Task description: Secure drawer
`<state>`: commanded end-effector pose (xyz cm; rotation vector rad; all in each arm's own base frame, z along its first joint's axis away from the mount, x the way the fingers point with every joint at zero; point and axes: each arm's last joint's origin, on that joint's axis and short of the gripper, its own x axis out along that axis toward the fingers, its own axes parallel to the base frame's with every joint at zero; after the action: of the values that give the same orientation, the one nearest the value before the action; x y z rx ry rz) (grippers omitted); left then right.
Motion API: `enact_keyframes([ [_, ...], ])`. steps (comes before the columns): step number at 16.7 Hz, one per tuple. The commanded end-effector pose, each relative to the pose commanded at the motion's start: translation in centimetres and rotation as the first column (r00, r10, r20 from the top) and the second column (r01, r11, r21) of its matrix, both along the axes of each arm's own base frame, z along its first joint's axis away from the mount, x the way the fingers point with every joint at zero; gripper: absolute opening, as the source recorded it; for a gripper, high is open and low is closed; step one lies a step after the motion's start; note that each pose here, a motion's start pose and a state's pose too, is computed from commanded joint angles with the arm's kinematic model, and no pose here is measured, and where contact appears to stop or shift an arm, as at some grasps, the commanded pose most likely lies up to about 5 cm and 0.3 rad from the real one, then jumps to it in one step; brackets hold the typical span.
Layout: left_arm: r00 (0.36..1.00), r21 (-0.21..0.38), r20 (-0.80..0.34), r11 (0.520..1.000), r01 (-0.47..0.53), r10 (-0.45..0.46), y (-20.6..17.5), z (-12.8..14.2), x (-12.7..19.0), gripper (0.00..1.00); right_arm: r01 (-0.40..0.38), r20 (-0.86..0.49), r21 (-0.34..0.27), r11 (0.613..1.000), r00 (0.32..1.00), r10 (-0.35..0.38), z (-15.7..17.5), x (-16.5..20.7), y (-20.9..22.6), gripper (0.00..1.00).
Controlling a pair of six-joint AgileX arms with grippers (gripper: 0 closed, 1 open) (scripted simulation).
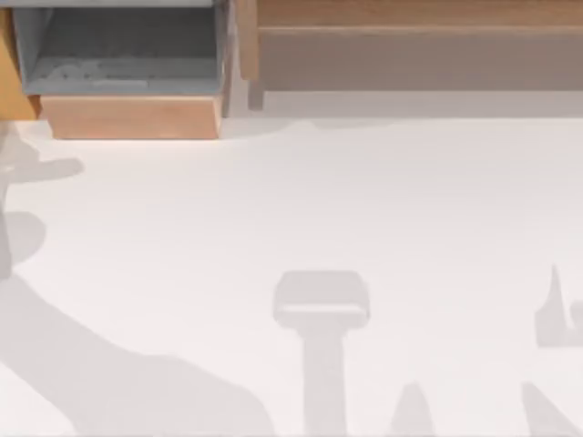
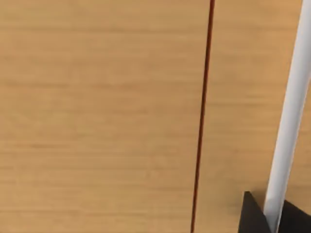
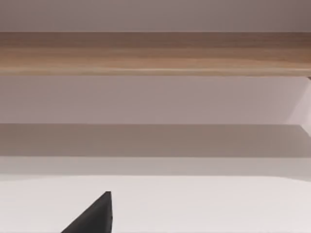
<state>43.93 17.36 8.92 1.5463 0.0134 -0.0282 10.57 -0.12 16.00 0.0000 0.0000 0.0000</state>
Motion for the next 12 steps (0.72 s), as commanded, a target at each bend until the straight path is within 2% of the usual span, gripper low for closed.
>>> enact_keyframes([
  [10, 1.000, 0.000, 0.000, 1.000, 0.000, 0.000, 0.00, 0.00, 0.00, 0.98, 0.000, 0.000, 0.000, 1.000, 1.000, 0.000, 0.00, 0.00, 0.00, 1.00],
  [12, 1.000, 0.000, 0.000, 1.000, 0.000, 0.000, 0.00, 0.00, 0.00, 1.00, 0.000, 0.000, 0.000, 1.000, 1.000, 0.000, 0.00, 0.00, 0.00, 1.00],
])
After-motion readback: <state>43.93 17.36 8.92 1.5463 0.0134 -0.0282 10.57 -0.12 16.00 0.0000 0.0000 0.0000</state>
